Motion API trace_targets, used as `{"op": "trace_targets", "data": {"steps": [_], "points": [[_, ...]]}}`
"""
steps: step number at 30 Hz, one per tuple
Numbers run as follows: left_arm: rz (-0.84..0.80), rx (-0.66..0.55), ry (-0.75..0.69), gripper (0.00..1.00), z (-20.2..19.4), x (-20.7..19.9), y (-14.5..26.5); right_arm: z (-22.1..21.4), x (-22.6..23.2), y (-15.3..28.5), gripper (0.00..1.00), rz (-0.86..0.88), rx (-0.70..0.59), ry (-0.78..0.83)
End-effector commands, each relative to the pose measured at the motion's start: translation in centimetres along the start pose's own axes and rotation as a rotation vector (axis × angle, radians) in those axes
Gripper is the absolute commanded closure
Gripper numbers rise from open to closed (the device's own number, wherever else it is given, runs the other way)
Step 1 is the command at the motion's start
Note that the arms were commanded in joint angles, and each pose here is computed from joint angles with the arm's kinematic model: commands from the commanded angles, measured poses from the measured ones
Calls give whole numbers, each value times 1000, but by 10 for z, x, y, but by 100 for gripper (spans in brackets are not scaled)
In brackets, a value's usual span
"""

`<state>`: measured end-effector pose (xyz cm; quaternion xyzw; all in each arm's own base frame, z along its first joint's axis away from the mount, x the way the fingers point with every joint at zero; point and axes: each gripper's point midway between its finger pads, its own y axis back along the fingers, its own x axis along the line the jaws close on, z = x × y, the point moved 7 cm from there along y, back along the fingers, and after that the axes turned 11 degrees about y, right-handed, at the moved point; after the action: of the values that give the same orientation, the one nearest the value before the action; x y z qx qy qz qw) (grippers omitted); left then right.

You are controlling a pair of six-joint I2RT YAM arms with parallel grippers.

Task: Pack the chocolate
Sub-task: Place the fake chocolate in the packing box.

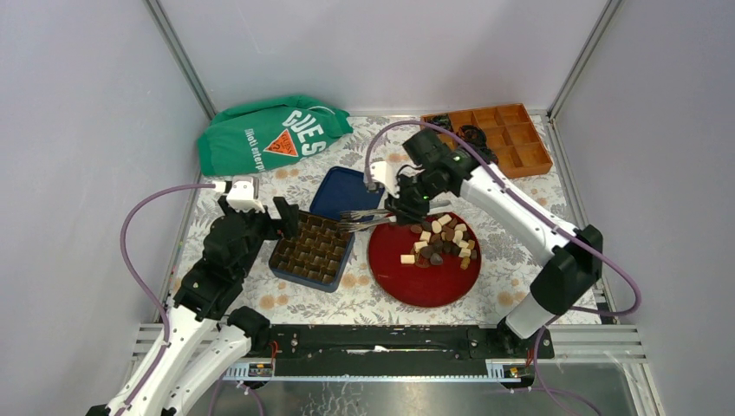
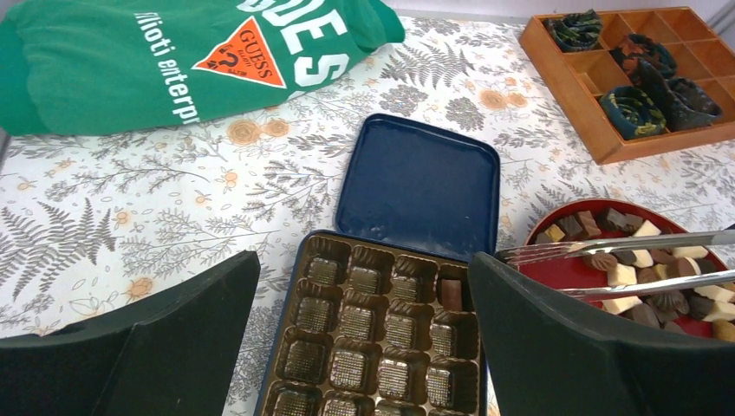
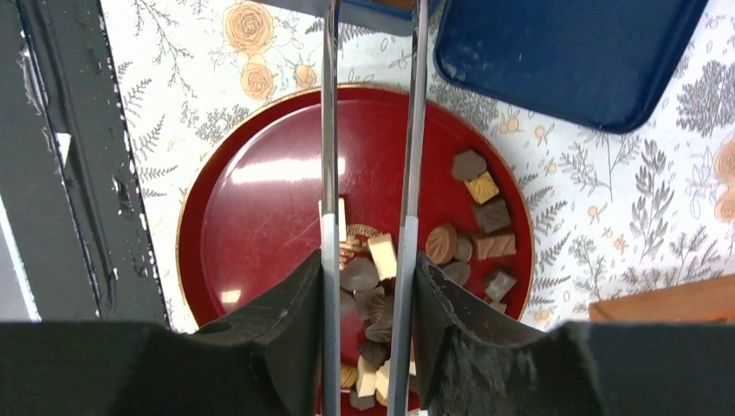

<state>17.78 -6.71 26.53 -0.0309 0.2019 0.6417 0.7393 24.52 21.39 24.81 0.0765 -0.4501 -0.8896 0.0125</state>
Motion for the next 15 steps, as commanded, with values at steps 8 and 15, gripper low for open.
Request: {"op": "trace_targets", "data": {"steps": [8,15], "points": [[79,-51,-19,2,5,10,-1,49,-26,-39,91,-68,42,79],[79,-58,-18,2,6,11,0,55,-32,-52,88,-81,64,75]]}}
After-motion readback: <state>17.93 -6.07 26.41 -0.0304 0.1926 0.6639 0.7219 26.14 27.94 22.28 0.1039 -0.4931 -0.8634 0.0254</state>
